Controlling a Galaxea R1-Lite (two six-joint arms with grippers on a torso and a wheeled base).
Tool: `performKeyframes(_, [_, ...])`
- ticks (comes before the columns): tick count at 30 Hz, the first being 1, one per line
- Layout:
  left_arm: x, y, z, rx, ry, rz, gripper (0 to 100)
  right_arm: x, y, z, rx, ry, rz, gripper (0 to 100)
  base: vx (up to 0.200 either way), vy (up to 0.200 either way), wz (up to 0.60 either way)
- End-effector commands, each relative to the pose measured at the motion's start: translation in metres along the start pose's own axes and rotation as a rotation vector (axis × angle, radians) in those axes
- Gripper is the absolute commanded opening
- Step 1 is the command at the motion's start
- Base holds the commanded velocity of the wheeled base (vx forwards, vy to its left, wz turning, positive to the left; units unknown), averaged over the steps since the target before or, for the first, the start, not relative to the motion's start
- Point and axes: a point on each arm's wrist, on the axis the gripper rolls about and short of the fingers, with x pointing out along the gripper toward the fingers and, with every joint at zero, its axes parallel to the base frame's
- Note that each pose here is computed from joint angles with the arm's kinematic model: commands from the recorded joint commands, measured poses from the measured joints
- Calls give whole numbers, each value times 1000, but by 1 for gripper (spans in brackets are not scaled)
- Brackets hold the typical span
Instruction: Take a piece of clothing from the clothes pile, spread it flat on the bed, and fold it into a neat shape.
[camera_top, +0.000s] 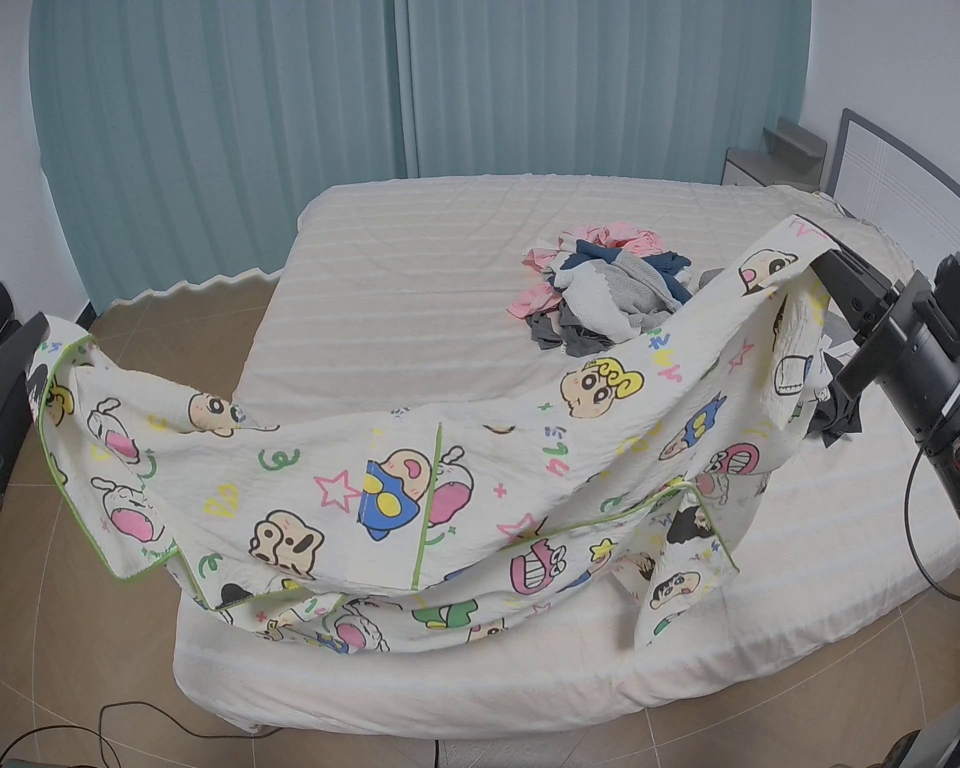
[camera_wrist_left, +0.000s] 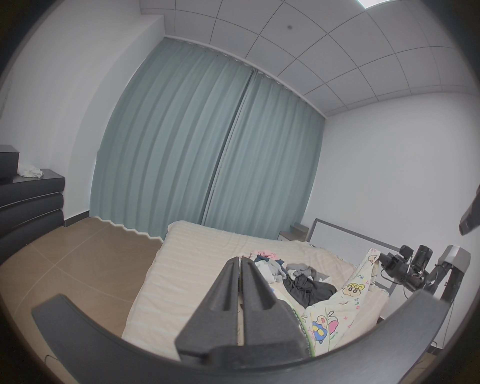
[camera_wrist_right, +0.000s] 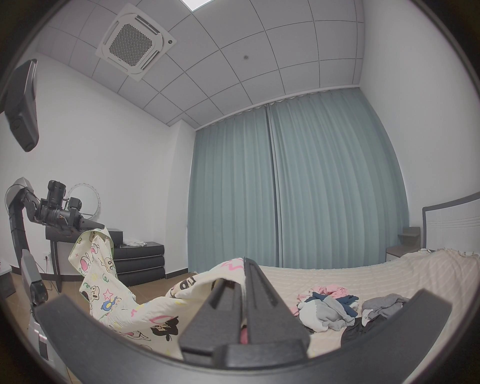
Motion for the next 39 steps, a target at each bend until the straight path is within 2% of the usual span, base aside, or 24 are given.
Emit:
performKeyframes(1, [-16,4,-2,0,7,-2,0,-10,1,-1,1,15,5,0,0,0,0])
performKeyframes(7, [-33,12,-24,25,137,14,0,-23,4,-23,18,110,26,0,0,0,0])
performKeyframes(13, [-35,16,-39,35,186,26,0,-41,9,-45,51,219,41,0,0,0,0])
performKeyframes(20, [-29,18,-56,48,262,44,0,-40,8,-63,72,297,32,0,0,0,0])
performKeyframes(29, [-12,15,-58,27,296,56,0,-31,6,-83,71,365,12,0,0,0,0])
performKeyframes(39, [37,4,-51,35,320,77,0,-3,-9,-105,53,396,-40,0,0,0,0])
